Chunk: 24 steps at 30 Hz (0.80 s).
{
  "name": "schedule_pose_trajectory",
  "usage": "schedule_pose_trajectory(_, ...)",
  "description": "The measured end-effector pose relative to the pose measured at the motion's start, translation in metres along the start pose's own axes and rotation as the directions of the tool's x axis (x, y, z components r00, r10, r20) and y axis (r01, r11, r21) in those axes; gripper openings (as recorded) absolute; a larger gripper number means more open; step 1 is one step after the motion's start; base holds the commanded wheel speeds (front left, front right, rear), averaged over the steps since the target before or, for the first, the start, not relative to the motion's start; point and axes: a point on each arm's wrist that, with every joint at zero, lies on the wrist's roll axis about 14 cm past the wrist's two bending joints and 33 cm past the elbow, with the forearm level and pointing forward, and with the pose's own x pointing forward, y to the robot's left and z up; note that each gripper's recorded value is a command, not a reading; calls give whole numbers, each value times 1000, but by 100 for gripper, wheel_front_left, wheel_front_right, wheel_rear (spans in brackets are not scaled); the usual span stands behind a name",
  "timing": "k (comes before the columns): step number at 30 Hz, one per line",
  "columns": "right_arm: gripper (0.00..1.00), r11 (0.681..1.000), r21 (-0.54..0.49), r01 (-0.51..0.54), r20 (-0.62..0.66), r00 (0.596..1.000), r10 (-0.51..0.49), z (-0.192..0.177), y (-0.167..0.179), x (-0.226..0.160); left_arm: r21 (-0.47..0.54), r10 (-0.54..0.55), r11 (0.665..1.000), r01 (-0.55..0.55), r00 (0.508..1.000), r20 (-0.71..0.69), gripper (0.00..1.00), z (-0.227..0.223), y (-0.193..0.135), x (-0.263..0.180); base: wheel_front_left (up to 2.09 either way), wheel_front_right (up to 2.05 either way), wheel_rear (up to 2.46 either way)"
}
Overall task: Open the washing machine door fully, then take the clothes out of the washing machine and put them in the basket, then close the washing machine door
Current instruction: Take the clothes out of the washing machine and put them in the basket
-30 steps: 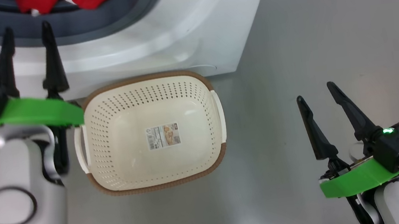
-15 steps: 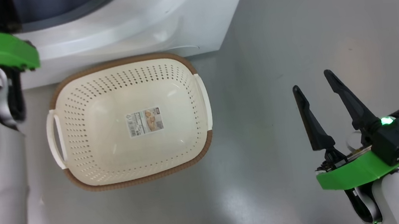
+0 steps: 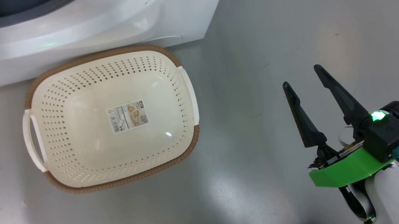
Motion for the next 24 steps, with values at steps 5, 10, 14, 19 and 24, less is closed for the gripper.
schedule_pose_trajectory(5,100,1000,-2,-4,-14,1000,4,-3,1,-3,43,16,999,-11,992,-128,100,-19,5,6,0,0,0)
schedule_pose_trajectory(10,100,1000,-9,16,-12,1000,-16,0,-5,-9,94,39,995,-18,973,-226,100,-38,8,6,0,0,0)
schedule_pose_trajectory(14,100,1000,-7,22,-16,1000,-22,0,-7,-12,116,42,993,-12,963,-265,100,-50,8,6,0,0,0)
schedule_pose_trajectory(19,100,999,-4,35,-20,999,-35,1,-11,-16,188,51,982,5,955,-291,100,-60,11,7,0,0,0)
schedule_pose_trajectory(24,100,999,-9,46,-26,999,-46,-1,-14,-19,225,59,974,10,952,-299,100,-66,14,9,0,0,0)
